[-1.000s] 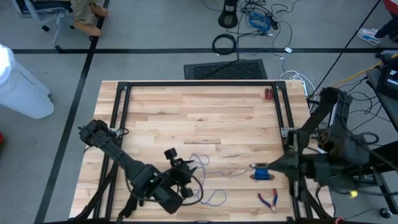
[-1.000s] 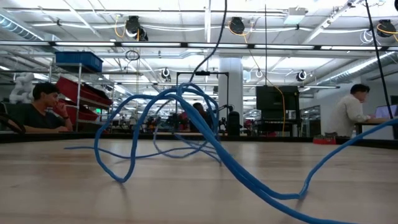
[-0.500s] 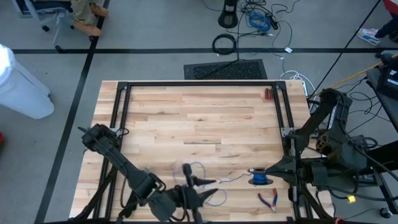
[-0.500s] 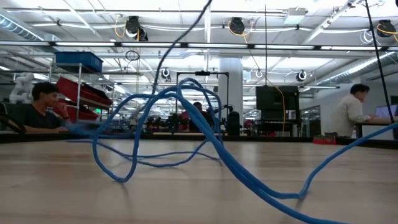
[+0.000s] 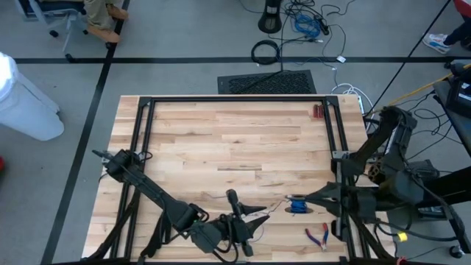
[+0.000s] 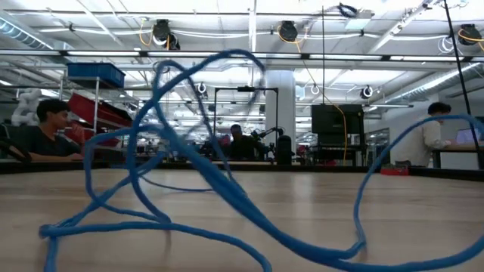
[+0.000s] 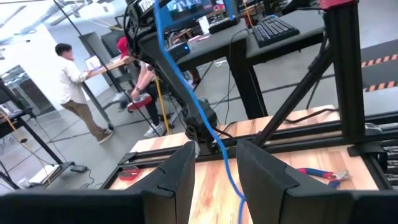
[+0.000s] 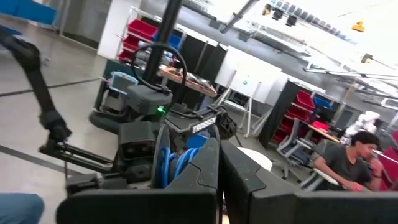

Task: Coil cords
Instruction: Coil the blue wire onto the black spool

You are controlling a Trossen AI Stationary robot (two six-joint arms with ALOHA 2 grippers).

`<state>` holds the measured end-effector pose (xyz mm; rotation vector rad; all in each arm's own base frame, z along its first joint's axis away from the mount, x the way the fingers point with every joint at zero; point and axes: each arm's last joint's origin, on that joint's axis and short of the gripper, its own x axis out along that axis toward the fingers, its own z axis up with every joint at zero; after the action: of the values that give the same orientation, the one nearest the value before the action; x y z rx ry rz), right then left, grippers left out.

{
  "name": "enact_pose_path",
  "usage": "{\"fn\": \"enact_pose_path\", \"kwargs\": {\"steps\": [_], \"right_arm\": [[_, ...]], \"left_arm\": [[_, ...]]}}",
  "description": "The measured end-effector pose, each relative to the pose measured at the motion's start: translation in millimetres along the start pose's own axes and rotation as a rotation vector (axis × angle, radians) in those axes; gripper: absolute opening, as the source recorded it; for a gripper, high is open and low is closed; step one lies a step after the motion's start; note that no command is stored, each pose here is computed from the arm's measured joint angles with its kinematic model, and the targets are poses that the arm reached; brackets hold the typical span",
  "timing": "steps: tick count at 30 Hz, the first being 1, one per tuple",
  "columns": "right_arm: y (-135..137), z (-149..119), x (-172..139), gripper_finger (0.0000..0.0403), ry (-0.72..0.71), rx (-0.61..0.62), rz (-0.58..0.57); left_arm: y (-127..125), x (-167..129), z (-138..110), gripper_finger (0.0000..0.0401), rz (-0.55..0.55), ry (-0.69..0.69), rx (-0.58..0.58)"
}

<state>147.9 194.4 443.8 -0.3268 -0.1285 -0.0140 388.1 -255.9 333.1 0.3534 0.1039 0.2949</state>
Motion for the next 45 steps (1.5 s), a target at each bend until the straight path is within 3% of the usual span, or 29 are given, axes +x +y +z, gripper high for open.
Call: {"fn": "enact_pose_path", "kwargs": {"steps": [14, 18, 21, 26, 30, 39, 45], "right_arm": [[-5, -8, 15, 0.0, 0.066, 0.017, -0.138], [-3, -8, 16, 0.0, 0.061, 0.004, -0.122], [-3, -8, 16, 0.0, 0.06, 0.001, -0.115], [0, -10, 16, 0.0, 0.044, -0.006, -0.039], [2, -9, 16, 0.0, 0.006, 0.019, 0.029], [2, -9, 16, 0.0, 0.005, 0.039, 0.032], [3, -10, 17, 0.0, 0.007, 0.054, 0.033]], "left_arm": [[-1, -2, 1, 0.0125, 0.001, -0.001, 0.013], [3, -5, 9, 0.0125, 0.124, -0.022, 0.029], [6, -8, 19, 0.0125, 0.148, -0.078, 0.01], [7, -15, 34, 0.0125, 0.071, -0.234, 0.032], [9, -16, 37, 0.0125, 0.066, -0.269, 0.062], [12, -8, 37, 0.0125, -0.022, -0.35, 0.081], [17, -1, 36, 0.0125, -0.011, -0.351, 0.076]]}}
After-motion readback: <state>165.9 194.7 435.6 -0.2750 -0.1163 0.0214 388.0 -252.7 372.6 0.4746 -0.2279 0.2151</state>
